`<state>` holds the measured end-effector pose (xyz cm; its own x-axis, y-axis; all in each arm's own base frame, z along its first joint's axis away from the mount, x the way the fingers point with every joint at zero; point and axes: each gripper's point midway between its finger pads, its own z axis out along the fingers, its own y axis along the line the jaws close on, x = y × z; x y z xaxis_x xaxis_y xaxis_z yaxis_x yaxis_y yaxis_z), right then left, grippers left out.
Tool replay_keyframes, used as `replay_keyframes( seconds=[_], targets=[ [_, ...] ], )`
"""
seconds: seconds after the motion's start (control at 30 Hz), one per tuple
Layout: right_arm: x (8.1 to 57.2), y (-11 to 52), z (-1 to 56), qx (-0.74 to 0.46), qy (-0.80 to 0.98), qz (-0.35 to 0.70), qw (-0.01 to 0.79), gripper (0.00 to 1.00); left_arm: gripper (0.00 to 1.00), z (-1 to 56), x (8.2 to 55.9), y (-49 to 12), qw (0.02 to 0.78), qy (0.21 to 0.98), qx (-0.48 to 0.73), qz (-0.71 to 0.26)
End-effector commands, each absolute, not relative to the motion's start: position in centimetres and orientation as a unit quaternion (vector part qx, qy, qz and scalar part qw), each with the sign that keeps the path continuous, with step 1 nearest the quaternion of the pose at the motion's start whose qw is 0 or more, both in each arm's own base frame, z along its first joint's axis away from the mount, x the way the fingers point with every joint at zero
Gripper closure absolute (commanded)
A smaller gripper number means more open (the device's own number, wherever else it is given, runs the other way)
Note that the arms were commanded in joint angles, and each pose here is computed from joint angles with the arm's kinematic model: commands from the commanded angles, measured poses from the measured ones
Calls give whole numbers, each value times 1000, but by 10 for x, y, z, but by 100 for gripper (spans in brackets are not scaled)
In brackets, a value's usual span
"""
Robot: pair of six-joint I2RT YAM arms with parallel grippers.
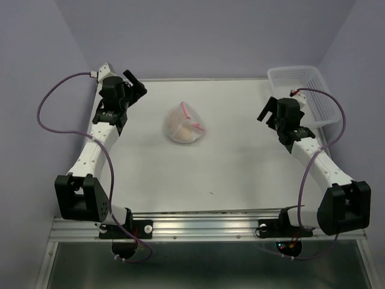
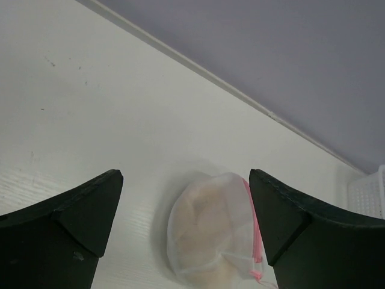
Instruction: Unzip the laundry bag and remove the bra
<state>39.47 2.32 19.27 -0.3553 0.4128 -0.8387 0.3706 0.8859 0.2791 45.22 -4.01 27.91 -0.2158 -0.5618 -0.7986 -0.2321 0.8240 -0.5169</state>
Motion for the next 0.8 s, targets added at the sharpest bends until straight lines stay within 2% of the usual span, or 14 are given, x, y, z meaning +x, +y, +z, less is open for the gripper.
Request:
replay_keyframes(
  seconds=[0.0,0.2,0.3,0.47,0.77],
  targets=[
    [400,32,203,200,822,35,532,0,1,306,466,-57,585,766,-199,-178],
    [409,37,192,158,838,26,522,0,1,288,487,-110,543,799,-53,-251],
    [411,38,185,160,842,27,514,0,1,251,505,-124,494,834,-31,-243],
    [411,51,181,118,852,49,509,0,1,248,515,-158,474,842,11,-257],
    [418,55,148,121,877,35,463,0,1,214,525,-188,435,883,22,-175]
  ],
)
